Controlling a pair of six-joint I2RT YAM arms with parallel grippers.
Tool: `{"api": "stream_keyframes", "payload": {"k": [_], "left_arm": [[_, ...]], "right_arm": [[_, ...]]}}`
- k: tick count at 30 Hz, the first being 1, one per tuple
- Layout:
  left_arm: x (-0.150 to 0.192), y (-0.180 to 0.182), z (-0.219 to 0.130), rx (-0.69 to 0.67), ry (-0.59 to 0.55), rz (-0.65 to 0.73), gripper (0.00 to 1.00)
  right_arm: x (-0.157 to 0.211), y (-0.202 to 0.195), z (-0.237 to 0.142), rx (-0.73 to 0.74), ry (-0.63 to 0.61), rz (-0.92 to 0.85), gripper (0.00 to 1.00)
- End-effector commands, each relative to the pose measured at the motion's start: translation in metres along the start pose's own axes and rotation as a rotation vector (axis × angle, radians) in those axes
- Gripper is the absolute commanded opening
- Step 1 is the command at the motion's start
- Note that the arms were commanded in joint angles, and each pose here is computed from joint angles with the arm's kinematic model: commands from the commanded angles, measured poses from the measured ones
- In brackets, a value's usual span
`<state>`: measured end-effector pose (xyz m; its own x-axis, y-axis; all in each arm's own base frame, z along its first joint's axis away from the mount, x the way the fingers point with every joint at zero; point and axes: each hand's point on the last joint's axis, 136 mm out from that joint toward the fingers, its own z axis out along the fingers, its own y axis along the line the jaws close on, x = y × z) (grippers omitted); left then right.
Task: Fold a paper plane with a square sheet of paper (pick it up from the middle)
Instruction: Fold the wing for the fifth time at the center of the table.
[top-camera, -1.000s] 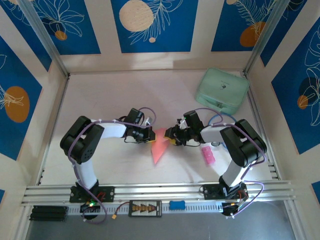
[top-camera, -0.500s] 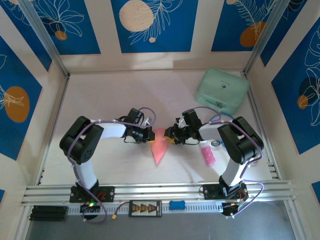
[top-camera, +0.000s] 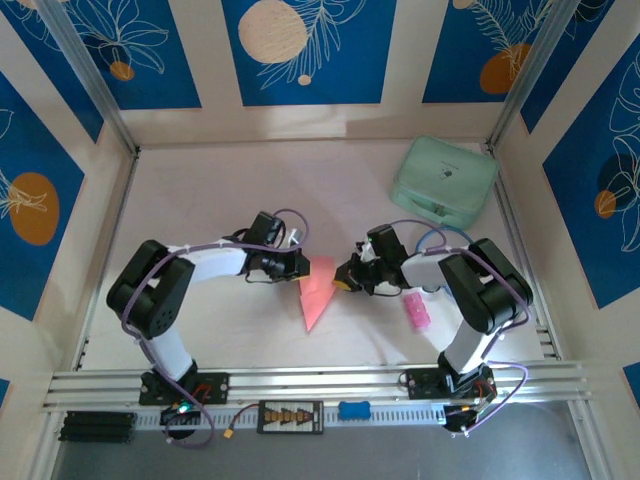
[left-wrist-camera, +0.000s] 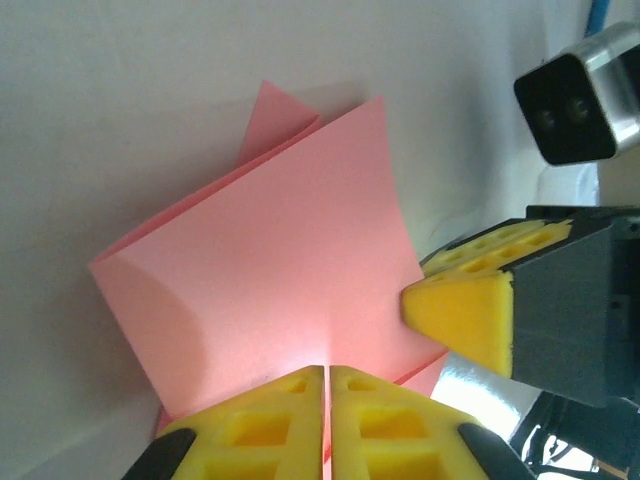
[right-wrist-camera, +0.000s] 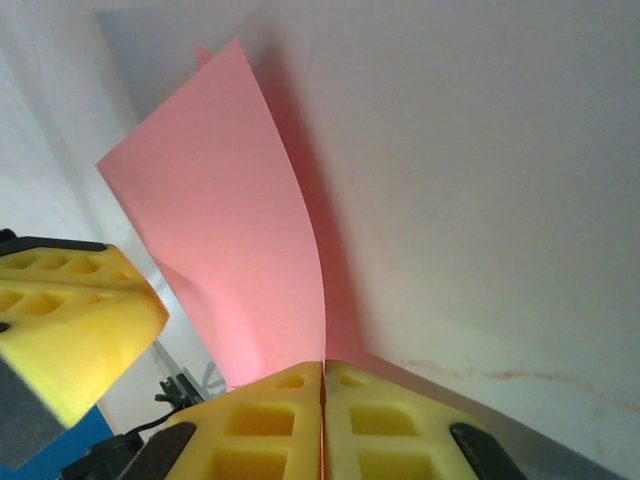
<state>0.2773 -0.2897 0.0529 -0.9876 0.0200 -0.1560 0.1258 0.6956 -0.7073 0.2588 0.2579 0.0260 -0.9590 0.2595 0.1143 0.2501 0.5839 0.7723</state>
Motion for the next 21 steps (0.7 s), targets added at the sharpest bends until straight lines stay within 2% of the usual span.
{"api": "stream_keyframes", "payload": {"k": [1,10,16,18,21], "left_arm": [[0.005,0.000,-0.009,-0.021,-0.002,-0.047,0.11],[0.016,0.008,0.003,-0.051,0.025,-0.096,0.09],[0.027,0.032,0.013,-0.116,0.056,-0.123,0.04],[0.031,0.039,0.016,-0.130,0.062,-0.130,0.00],[0.036,0.044,0.022,-0.117,0.069,-0.133,0.00]], "right_arm": [[0.000,0.001,-0.006,0.010,-0.069,0.036,0.09],[0.011,-0.006,-0.007,0.080,-0.202,0.137,0.10],[0.018,-0.003,-0.004,0.052,-0.200,0.120,0.13],[0.019,-0.003,-0.003,0.047,-0.188,0.110,0.15],[0.020,0.000,0.000,0.029,-0.152,0.100,0.15]]}}
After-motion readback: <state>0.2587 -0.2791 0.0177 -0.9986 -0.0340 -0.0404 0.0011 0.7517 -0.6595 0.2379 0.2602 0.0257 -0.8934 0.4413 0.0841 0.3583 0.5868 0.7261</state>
